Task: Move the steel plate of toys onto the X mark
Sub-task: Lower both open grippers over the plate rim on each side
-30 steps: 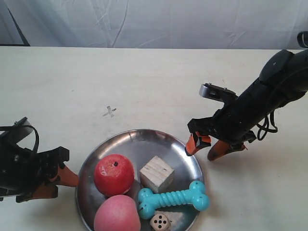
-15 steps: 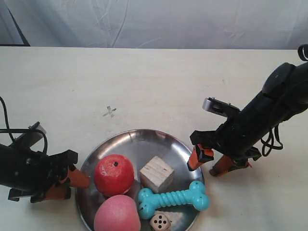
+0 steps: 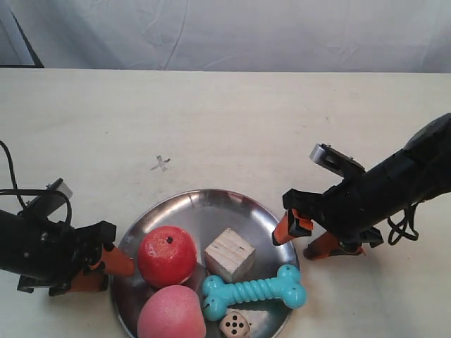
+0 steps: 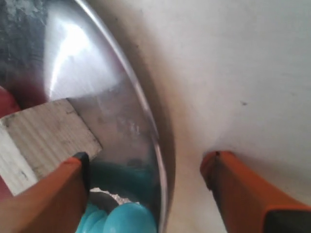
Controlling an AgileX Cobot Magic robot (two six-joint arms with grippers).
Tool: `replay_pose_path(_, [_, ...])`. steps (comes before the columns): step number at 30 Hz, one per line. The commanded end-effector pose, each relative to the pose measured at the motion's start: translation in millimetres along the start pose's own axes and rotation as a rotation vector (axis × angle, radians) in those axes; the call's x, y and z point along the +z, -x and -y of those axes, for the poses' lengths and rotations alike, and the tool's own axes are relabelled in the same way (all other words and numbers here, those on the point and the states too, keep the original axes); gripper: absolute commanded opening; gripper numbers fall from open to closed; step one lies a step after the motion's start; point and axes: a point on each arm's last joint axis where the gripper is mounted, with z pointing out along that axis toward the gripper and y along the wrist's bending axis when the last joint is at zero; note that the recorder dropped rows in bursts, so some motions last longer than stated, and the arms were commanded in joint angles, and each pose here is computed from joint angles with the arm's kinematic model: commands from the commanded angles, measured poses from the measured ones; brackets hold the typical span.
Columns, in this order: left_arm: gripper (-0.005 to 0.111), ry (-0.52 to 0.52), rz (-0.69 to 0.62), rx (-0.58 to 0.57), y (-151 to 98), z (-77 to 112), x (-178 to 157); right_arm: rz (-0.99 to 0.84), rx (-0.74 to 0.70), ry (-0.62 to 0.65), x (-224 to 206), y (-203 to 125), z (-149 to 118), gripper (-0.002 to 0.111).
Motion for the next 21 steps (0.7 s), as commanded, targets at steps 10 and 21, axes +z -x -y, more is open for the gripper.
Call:
replay_pose_path(10, [0.052, 0.039, 0.03, 0.018, 4.7, -3.5, 1.7, -0.083, 0.046, 0.031, 17.5, -25.1, 10.9, 0.069])
replay_pose_path(21, [0.052, 0.039, 0.03, 0.022, 4.7, -3.5, 1.7, -0.072, 0.072, 0.082, 21.0, -36.0, 12.3, 0.069])
